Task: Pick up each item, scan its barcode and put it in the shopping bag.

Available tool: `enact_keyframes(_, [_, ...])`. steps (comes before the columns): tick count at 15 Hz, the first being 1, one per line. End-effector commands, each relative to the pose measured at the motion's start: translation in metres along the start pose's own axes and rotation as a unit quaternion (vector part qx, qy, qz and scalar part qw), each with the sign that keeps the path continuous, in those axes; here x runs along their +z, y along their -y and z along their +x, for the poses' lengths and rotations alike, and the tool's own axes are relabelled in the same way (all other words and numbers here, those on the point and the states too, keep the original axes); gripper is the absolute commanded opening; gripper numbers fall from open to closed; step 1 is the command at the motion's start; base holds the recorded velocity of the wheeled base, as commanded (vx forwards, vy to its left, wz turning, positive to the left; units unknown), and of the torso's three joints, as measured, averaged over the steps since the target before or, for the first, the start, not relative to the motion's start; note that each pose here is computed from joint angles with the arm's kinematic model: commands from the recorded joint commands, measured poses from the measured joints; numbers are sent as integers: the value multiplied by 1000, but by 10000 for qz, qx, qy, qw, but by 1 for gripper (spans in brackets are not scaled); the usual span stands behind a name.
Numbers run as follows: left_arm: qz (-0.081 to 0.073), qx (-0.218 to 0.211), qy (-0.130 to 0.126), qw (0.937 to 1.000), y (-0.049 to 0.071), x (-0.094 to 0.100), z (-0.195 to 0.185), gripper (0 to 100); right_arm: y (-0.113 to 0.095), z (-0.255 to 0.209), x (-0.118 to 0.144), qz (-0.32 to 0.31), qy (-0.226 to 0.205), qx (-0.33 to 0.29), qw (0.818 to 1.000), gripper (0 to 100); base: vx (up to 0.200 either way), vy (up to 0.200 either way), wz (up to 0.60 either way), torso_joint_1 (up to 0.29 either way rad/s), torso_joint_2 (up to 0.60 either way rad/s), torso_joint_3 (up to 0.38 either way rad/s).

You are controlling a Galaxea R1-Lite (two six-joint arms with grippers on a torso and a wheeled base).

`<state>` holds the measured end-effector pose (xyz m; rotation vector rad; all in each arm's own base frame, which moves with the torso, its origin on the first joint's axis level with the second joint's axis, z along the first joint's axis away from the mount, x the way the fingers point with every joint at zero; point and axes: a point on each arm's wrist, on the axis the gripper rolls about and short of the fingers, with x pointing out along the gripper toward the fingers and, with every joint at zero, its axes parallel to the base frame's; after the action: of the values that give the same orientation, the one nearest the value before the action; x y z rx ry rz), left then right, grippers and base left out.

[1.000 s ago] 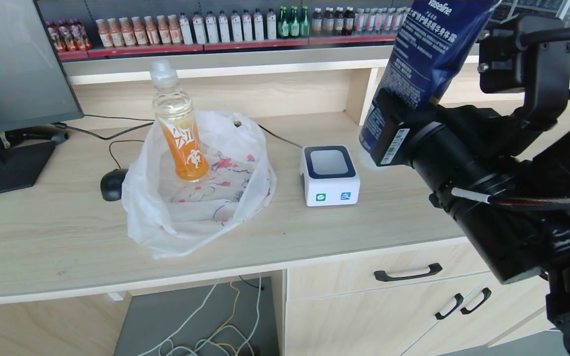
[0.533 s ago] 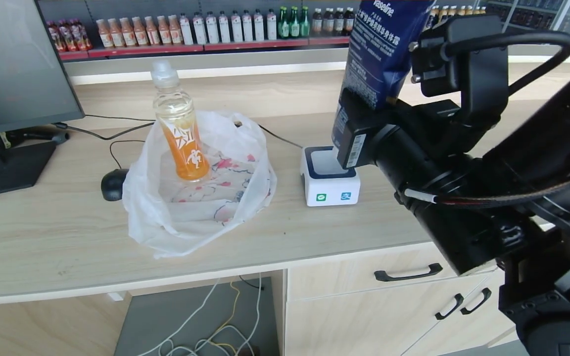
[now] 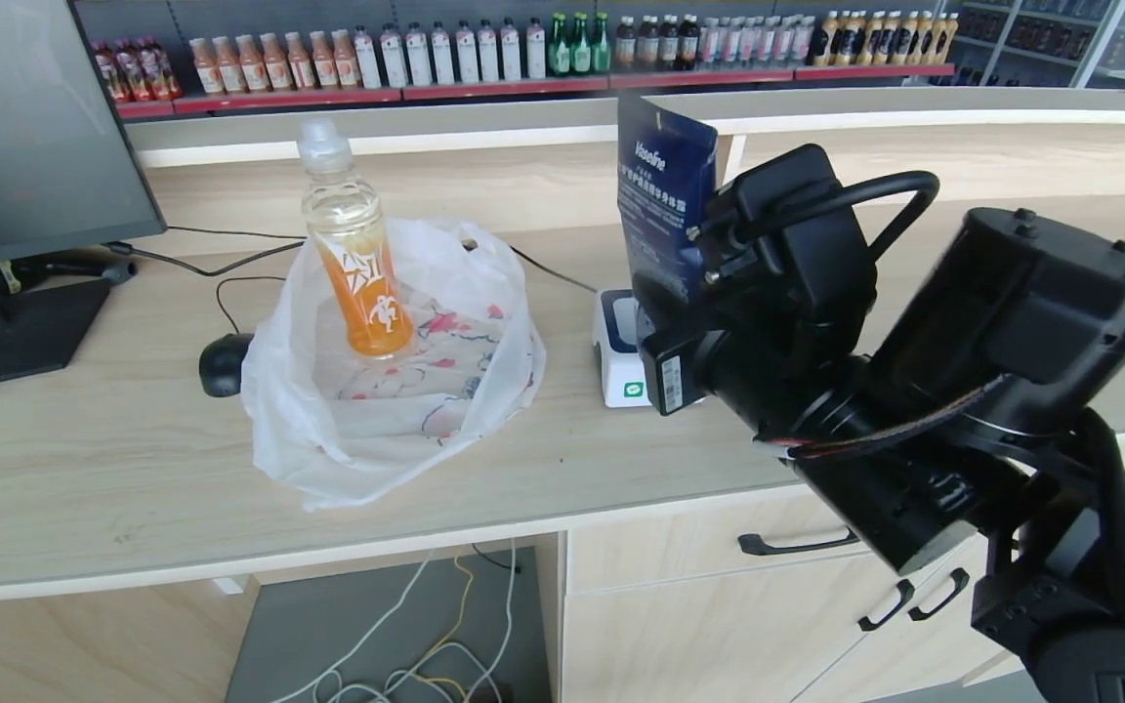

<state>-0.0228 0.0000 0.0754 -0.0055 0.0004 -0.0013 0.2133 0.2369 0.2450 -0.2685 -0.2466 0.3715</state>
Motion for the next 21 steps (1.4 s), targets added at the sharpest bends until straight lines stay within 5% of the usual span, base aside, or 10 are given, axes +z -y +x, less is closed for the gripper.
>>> enact_keyframes(1, [-3, 6, 2, 10000, 0, 0, 0, 100, 7, -2, 2, 1, 29, -60, 10000, 0, 0, 0, 0, 0, 0, 0])
enact_keyframes(11, [-3, 6, 2, 10000, 0, 0, 0, 100, 20, 15, -1, -598, -226, 141, 9979, 0, 0, 0, 0, 0, 0, 0])
enact_keyframes(16, [-3, 6, 2, 10000, 0, 0, 0, 100, 26, 45, 5, -1869, -78, -162, 9822, 0, 0, 0, 0, 0, 0, 0])
enact_keyframes(21, [-3, 6, 2, 10000, 0, 0, 0, 100, 18, 58, 2, -2363, -129, -251, 9713, 0, 0, 0, 0, 0, 0, 0])
